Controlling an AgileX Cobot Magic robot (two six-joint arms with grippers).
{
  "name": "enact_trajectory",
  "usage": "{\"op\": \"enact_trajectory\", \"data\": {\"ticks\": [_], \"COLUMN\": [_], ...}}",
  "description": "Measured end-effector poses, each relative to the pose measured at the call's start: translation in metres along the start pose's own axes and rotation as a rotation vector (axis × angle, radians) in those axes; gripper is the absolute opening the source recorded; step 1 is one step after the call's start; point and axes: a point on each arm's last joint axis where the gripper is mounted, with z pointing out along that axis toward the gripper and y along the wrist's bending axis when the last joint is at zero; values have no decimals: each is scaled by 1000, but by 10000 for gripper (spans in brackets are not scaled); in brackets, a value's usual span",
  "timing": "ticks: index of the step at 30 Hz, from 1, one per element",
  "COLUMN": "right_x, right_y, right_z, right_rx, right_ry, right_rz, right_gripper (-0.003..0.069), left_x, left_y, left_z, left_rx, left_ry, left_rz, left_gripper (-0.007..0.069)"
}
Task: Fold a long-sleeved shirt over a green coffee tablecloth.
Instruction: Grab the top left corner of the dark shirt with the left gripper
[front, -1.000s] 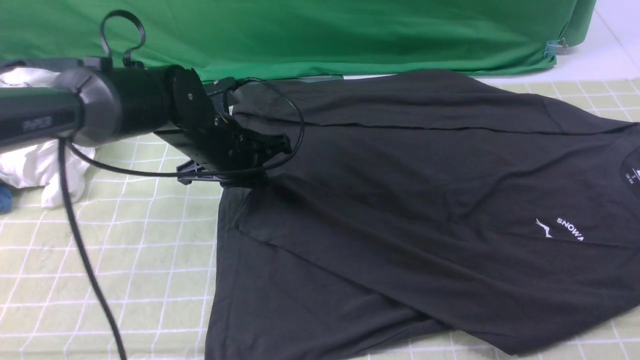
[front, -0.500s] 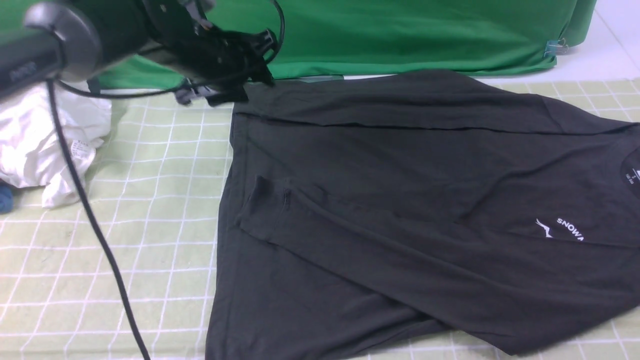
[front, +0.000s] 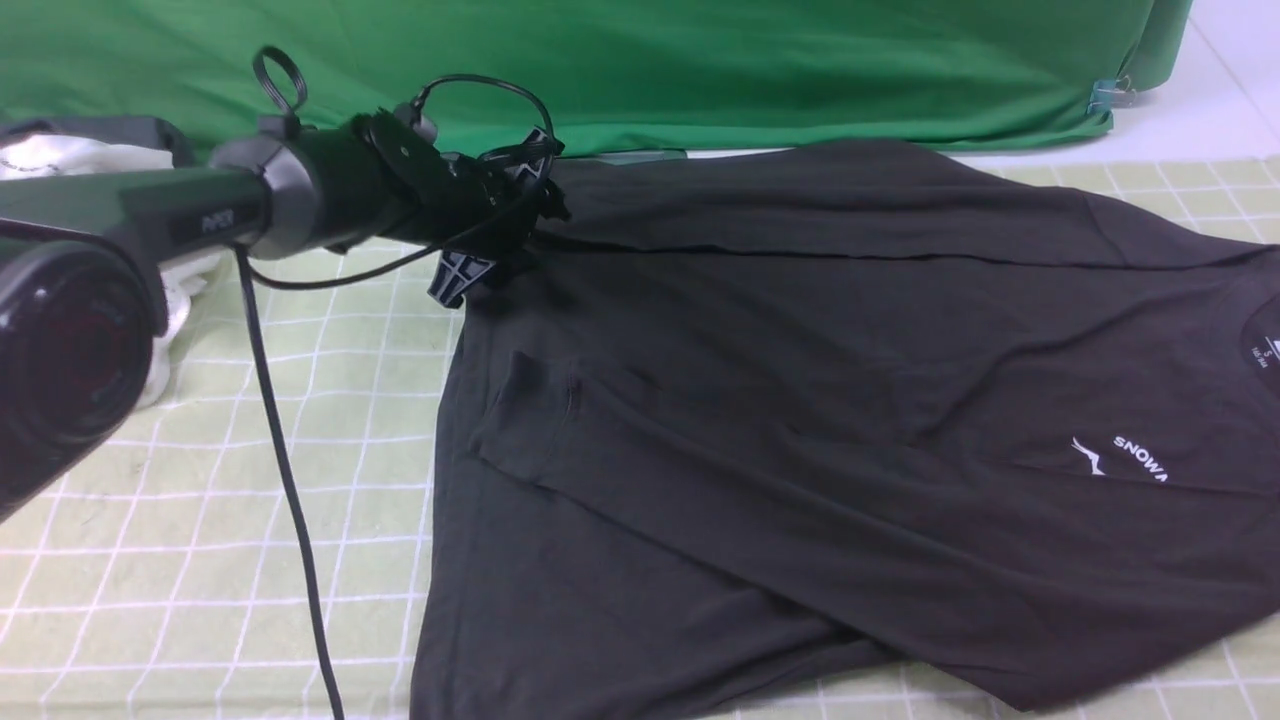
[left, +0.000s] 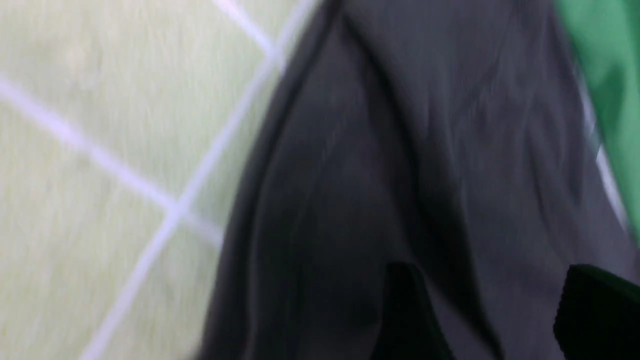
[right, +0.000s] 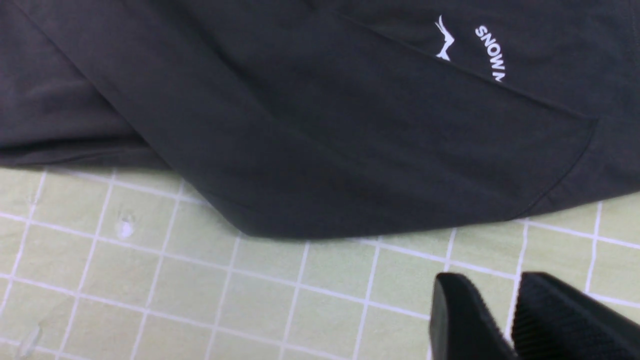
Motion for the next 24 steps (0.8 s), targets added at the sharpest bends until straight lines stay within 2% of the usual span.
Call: {"op": "enact_trajectory", "data": {"ticks": [6,17,20,24], "right_x": [0,0,0,0], "right_y": [0,0,0,0], "right_z": [0,0,0,0], "right_rx": [0,0,0,0], "right_ry": [0,0,0,0], "right_rz": [0,1,1,1], "right_gripper": [185,187,188,194], "left_x": [-6,-9,-11,-16], "left_y": [5,11,10,1], "left_z": [9,16,18,18], "left_rx": [27,40,47,68], "left_ry": [-91,-148,-158,-176], "left_rz": [-29,-71,-70,-8], "left_gripper": [400,389,358,267]}}
